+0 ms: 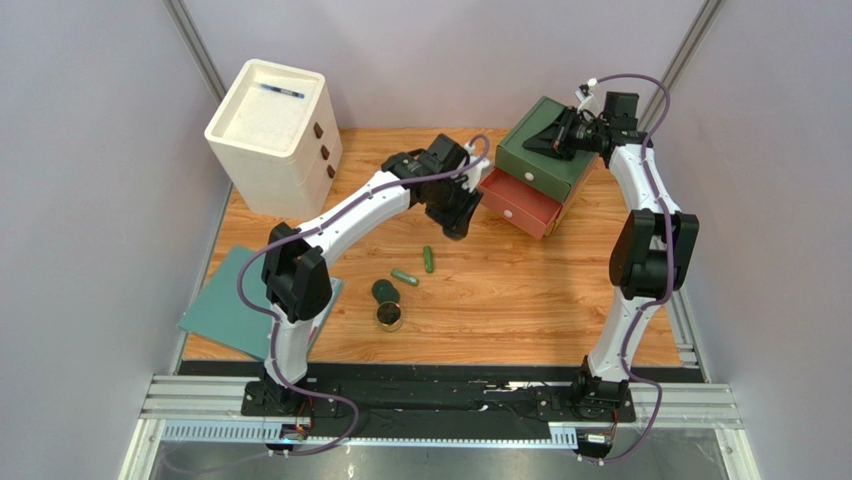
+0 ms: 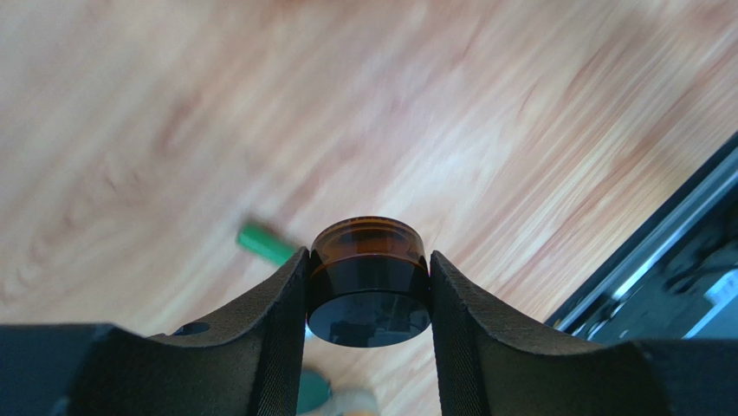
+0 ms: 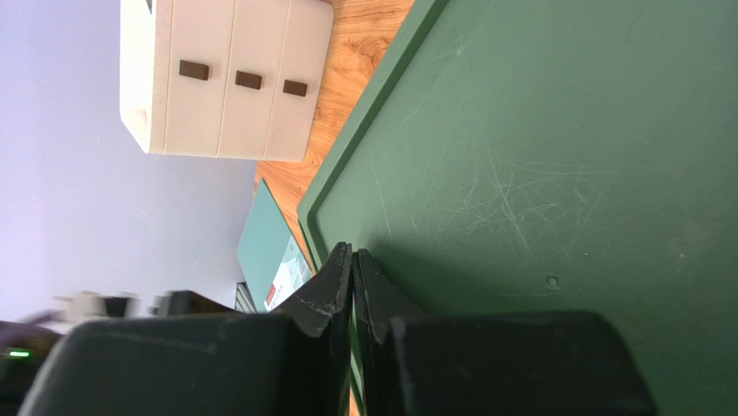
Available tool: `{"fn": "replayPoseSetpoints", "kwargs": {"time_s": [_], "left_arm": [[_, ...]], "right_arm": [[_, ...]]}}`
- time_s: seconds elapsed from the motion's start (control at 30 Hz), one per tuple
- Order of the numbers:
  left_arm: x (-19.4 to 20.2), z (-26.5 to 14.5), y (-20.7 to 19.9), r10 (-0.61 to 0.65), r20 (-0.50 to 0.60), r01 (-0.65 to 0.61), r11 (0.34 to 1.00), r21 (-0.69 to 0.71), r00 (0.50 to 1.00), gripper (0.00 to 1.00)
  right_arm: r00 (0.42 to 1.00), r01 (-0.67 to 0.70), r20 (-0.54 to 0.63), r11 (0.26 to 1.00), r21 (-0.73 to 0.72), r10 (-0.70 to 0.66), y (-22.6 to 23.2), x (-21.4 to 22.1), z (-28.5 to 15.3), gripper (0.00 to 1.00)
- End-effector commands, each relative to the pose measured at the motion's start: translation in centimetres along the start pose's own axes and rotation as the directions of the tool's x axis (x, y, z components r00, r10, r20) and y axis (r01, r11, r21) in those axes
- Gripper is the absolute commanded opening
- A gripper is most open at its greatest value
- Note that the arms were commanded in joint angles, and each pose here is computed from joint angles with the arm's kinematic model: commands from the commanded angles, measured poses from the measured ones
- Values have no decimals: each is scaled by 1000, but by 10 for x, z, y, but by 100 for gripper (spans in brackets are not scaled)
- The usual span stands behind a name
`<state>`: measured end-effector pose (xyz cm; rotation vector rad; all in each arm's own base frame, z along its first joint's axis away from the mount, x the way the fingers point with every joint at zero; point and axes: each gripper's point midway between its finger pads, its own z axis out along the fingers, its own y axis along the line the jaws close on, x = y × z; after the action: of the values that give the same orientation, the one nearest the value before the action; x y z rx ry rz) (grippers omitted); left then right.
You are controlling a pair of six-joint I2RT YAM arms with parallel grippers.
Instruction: Organize the makeup
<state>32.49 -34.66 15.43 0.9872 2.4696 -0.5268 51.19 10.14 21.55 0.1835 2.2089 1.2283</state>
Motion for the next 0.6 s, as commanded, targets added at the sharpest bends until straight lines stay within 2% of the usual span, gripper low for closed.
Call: {"fn": "replayPoseSetpoints", "kwargs": {"time_s": [0.0, 0.1, 0.13, 0.17, 0.23, 0.33, 0.5, 0.57], "left_arm": [[-100, -28, -10, -112, 315, 70, 988, 141, 942, 0], [-149, -32, -12, -217, 431, 107, 958, 264, 876, 0], [-172, -43, -13, -223, 498, 87, 956, 281, 838, 0], [-178, -33, -12, -253, 495, 109, 947, 301, 831, 0], [-199, -41, -15, -261, 543, 89, 943, 322, 798, 0], [-209, -22, -9, -271, 546, 102, 942, 319, 792, 3], [-211, -8, -1, -287, 549, 131, 943, 306, 785, 19], [-208, -2, 0, -294, 538, 140, 941, 308, 790, 21]], "right_arm": [[945, -204, -175, 915, 349, 277, -134, 94, 28, 8], [944, -206, -176, 915, 347, 279, -133, 94, 28, 8], [944, -209, -174, 915, 345, 281, -132, 93, 28, 8], [944, -209, -176, 916, 342, 281, -132, 94, 29, 8], [945, -209, -173, 917, 339, 279, -130, 92, 30, 8], [944, -211, -174, 918, 335, 281, -130, 91, 30, 8], [945, -209, -172, 919, 335, 277, -129, 91, 28, 8], [946, -205, -174, 919, 336, 275, -129, 92, 28, 8]]}}
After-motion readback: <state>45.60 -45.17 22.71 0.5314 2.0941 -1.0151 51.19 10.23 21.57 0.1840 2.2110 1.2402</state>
